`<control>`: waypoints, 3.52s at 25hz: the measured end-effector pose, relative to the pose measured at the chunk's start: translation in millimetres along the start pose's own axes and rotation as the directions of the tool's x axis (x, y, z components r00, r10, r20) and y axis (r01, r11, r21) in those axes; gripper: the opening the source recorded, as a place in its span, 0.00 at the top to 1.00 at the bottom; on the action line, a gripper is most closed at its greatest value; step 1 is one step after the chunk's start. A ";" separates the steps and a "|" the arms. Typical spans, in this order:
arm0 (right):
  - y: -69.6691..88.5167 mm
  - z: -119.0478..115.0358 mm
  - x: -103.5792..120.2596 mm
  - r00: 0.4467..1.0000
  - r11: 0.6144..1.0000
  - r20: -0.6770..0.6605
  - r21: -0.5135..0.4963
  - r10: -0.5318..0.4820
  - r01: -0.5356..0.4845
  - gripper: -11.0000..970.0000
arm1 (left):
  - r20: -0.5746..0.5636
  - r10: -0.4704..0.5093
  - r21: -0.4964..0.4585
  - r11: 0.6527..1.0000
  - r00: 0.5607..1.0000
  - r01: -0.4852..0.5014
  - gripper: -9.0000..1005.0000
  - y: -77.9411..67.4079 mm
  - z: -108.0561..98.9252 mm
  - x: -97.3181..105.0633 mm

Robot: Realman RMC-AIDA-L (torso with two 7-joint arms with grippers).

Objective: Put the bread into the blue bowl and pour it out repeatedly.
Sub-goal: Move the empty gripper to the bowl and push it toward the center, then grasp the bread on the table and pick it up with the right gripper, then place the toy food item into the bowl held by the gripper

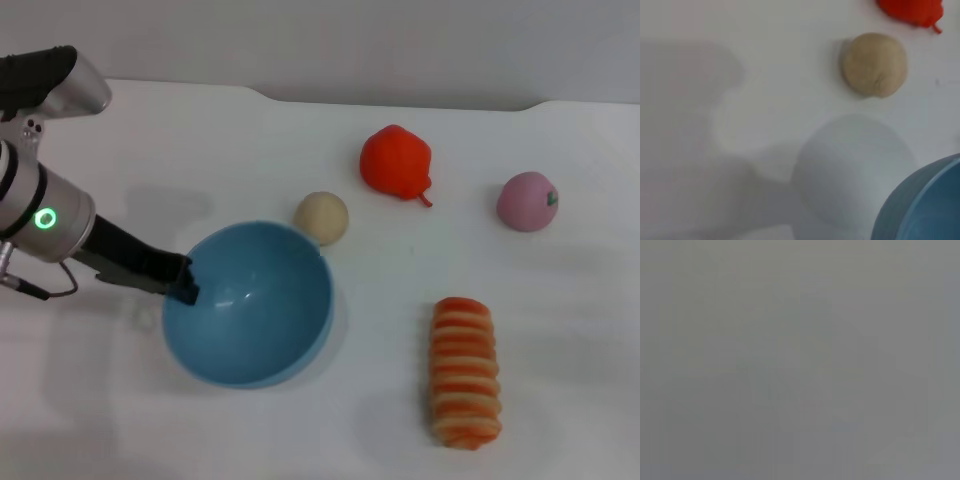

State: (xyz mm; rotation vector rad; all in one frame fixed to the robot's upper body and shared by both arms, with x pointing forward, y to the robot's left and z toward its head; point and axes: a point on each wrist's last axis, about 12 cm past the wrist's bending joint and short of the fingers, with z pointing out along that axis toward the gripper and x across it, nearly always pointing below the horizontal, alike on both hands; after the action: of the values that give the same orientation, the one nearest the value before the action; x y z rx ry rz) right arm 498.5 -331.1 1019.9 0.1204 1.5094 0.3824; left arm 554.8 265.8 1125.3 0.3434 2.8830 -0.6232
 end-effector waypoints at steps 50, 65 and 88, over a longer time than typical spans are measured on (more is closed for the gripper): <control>109.1 97.9 -1.4 0.015 0.960 -0.985 -0.169 -0.169 -0.225 0.47 | 0.119 0.068 0.032 0.997 0.991 -0.072 0.97 -7.8 5.4 -10.5; 123.9 103.0 12.0 0.060 0.930 -0.946 -0.324 -0.318 -0.173 0.55 | 0.121 0.071 0.030 0.997 0.990 -0.075 0.97 -7.9 4.7 -11.5; 115.8 106.7 -84.5 0.535 0.737 -0.709 -0.640 -0.459 -0.216 0.81 | -0.066 0.226 -0.030 0.973 0.972 -0.228 0.97 -48.7 30.8 -18.4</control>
State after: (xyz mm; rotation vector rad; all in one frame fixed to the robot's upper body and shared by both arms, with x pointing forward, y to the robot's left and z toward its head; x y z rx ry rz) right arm 582.6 -233.0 1143.3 -0.9186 2.2185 0.9433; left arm 563.4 206.1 1120.3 0.6869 2.8508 -0.5266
